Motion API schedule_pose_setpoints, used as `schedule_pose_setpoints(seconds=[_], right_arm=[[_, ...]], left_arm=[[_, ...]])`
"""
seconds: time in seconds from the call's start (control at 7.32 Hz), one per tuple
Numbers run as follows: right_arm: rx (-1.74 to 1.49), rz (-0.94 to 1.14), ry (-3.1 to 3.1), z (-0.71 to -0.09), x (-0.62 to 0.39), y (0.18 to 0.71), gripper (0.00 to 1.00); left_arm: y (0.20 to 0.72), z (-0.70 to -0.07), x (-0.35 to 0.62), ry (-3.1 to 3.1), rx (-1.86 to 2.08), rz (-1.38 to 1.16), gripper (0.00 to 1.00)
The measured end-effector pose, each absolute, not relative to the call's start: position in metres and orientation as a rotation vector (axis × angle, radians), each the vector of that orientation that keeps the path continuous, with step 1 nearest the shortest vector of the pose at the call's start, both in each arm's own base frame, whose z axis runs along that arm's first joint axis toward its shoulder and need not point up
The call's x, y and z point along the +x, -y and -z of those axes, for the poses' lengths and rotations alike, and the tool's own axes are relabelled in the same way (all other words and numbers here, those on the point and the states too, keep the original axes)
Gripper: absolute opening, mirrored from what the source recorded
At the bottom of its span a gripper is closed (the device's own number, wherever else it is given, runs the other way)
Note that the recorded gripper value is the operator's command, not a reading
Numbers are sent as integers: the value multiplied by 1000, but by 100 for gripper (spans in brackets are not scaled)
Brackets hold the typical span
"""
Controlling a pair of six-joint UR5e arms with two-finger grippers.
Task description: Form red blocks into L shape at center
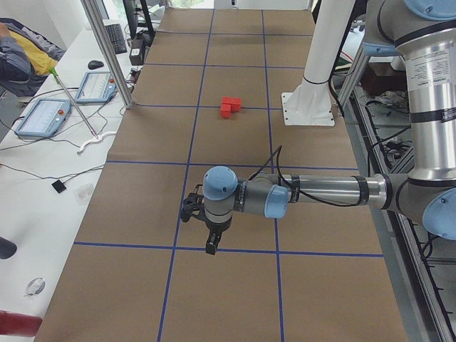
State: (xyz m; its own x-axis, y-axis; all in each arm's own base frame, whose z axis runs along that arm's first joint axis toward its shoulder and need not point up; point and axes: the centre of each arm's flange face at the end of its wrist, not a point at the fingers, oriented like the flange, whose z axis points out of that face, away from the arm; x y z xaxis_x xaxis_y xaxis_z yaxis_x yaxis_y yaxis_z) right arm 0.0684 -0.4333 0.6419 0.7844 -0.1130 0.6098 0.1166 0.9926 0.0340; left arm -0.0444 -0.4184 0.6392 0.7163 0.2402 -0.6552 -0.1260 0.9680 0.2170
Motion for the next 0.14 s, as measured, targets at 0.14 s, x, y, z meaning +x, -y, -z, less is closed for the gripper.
schedule_pose_setpoints(seconds=[0.14], right_arm=[[-8, 123, 658, -643, 68, 432, 100]], left_arm=[[418, -639, -44, -746, 161, -204, 100]])
